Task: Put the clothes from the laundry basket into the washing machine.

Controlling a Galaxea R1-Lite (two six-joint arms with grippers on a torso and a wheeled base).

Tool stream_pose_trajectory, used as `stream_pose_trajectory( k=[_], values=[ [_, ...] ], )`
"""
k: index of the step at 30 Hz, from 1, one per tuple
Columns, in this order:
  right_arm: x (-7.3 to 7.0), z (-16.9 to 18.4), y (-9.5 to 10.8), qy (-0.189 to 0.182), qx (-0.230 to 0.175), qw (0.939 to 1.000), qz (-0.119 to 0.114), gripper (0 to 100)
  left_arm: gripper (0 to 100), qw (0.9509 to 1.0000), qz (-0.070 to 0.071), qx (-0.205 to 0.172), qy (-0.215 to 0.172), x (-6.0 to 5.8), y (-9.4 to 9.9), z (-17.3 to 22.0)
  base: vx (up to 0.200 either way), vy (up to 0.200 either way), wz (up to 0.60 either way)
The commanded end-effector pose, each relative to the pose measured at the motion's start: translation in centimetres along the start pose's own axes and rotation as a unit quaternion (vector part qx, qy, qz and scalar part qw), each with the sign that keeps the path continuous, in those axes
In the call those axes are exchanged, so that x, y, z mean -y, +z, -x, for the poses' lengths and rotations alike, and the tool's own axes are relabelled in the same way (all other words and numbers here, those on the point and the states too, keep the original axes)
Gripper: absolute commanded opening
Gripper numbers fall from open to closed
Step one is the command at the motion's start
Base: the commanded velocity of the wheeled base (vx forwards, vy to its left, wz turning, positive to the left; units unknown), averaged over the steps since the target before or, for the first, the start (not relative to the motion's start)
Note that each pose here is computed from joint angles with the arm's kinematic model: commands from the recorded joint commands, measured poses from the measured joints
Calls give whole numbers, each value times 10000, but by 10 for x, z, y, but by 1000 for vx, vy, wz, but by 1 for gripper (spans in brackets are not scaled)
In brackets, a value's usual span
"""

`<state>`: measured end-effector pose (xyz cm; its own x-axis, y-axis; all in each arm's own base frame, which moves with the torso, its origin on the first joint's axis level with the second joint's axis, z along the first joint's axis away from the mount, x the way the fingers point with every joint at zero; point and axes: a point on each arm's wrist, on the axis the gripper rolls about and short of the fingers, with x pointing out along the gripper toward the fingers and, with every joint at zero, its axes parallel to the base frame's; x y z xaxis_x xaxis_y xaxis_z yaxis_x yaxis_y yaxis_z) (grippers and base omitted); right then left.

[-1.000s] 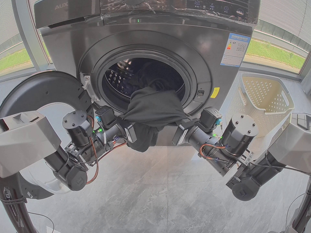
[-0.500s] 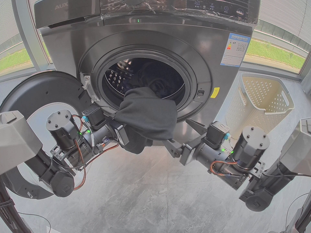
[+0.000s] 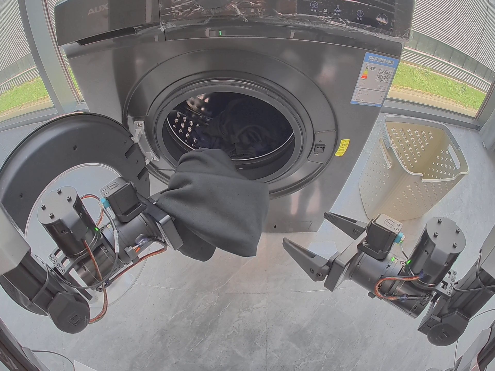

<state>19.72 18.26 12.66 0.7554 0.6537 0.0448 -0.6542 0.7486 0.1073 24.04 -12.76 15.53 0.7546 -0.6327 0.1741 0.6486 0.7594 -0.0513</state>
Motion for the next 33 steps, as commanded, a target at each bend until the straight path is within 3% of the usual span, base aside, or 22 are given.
stream_pose_trajectory(
  k=[1, 20, 26, 33],
  values=[
    [3, 2, 1, -61, 12, 10000, -5, 100, 0, 10000, -17, 5, -27, 2, 2, 6, 0, 0, 0],
    [11, 3, 3, -228, 38, 9997, 2, 100, 0, 9997, 31, -188, -146, 10, -6, 9, 0, 32, 0],
    [13, 2, 1, -261, 19, 9997, -4, 100, 0, 9992, 36, -299, -274, 17, -11, 10, 0, 0, 0],
    [13, 2, 0, -264, -12, 9997, -4, 100, 0, 9987, -31, -353, -372, 22, -14, 8, 86, 0, 0]
  ],
)
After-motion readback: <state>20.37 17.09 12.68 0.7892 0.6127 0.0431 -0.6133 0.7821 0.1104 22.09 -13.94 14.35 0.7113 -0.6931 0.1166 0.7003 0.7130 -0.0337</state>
